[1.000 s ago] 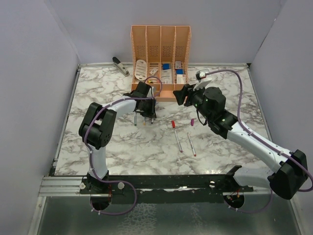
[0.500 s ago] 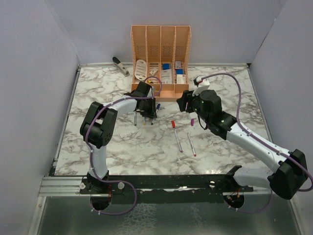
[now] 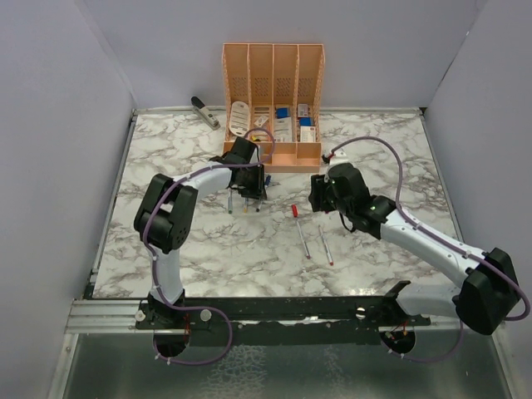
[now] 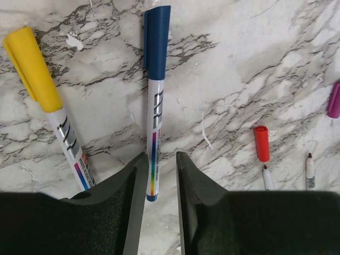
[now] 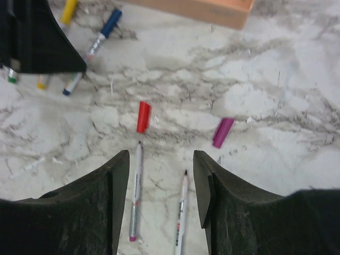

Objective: Insert the pens into the pen caps

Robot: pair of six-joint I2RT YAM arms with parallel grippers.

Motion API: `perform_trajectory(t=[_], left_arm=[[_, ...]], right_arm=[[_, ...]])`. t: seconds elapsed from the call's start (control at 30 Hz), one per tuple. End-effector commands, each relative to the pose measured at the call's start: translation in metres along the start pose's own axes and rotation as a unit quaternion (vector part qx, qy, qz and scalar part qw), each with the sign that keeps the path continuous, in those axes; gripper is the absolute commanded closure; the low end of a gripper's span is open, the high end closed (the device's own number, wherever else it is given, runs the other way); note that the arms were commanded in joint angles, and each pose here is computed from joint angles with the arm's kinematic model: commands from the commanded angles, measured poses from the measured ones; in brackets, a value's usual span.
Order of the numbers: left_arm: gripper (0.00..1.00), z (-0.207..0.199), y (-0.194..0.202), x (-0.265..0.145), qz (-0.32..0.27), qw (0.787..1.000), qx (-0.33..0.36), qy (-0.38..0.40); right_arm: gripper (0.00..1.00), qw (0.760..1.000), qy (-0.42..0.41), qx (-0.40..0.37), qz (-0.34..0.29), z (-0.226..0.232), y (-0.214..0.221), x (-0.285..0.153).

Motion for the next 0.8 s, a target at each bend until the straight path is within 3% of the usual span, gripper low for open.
perform_trajectory(t=[0.0, 0.4, 0.77], left_arm=[[0.69, -0.027, -0.027, -0.041, -0.061, 0.998, 0.013, 0.030], [0.68, -0.044, -0.043, -0.095, -0.179, 0.982, 0.034, 0.054], [0.69, -0.032, -0.030, -0.102, -0.185, 0.981, 0.040, 0.038]], right_arm=[[0.50, 0.996, -0.012, -0.014, 0.088, 0.000, 0.044, -0.006], [0.52, 0.984, -0.061, -0.066, 0.154, 0.042, 0.090, 0.007], [0.56, 0.979, -0.008, -0.084, 0.184, 0.044, 0.105, 0.035]])
Point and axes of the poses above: each gripper's point midway between its finger pads, its own x axis out along the fingers, its own z axis along the line the jaws close on, y = z × x, the point moved 6 cm from there along -x, back along the fingers, and after that the axes turned 1 degree about -x, right-handed, at the moved point
